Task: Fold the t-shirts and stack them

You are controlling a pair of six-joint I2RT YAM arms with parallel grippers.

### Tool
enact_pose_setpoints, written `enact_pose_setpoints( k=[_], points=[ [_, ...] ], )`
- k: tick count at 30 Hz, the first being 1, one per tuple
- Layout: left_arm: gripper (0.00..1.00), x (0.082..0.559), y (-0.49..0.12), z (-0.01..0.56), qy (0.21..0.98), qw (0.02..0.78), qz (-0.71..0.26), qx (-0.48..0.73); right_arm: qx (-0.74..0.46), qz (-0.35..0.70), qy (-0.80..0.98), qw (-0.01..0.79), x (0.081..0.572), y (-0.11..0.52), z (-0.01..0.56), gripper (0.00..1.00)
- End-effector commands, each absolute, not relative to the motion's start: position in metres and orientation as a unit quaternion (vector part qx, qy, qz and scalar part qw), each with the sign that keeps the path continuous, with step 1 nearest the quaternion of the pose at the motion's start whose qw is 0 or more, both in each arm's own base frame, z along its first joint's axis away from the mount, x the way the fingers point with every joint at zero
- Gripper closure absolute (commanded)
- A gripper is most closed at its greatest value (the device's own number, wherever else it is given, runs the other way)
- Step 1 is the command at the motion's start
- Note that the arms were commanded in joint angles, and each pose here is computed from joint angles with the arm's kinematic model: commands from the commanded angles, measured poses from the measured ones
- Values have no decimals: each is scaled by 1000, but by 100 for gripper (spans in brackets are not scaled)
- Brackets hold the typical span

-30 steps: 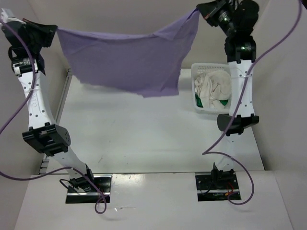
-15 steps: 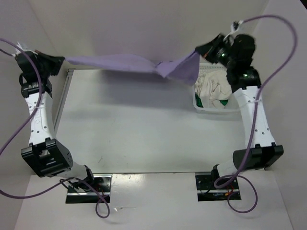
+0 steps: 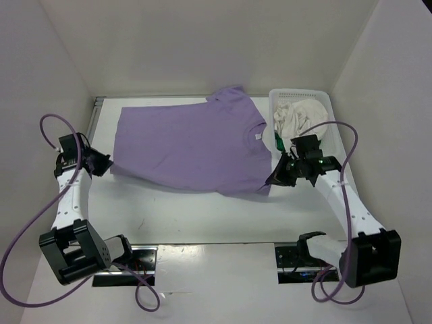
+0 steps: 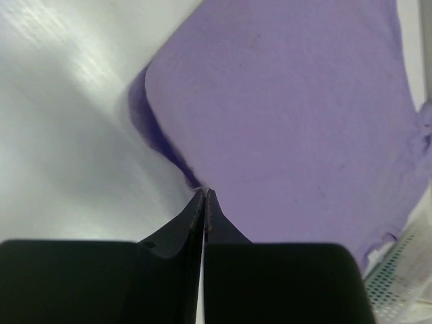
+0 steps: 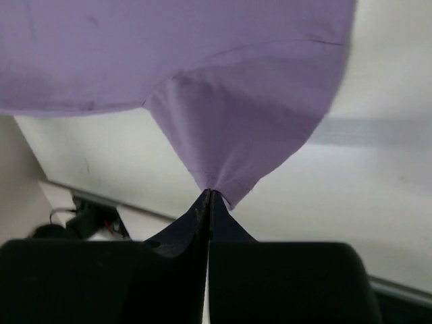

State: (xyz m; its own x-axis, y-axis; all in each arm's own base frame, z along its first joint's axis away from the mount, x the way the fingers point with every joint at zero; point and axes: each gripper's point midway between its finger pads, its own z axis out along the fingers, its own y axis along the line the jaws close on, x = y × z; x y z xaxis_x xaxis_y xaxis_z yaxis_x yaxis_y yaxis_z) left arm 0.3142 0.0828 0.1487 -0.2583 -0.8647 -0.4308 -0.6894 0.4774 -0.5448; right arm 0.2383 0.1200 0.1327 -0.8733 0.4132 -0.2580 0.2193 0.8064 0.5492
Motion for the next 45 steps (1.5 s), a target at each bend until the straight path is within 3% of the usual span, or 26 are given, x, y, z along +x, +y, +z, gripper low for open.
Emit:
enact_pose_setpoints(
  k=[1, 5, 8, 22, 36, 45],
  points=[
    [100, 282, 91, 148, 803, 339, -63, -485, 136, 263, 948, 116, 180, 138, 132, 100],
    [100, 262, 88, 139, 820, 312, -41, -478, 144, 258, 951, 95, 155, 135, 135, 100],
    [100, 266, 84, 141, 820, 310, -58, -478, 150, 252, 950, 103, 164, 135, 136, 100],
    [100, 342, 101, 136, 780, 341, -118, -512, 145, 209, 924, 285, 367, 138, 187, 100],
    [100, 411, 130, 141, 754, 372, -134, -524, 151, 180, 920, 315, 472, 128, 168, 100],
    [100, 425, 140, 91, 768, 328, -115, -537, 153, 172, 920, 317, 521, 130, 147, 100]
  ],
)
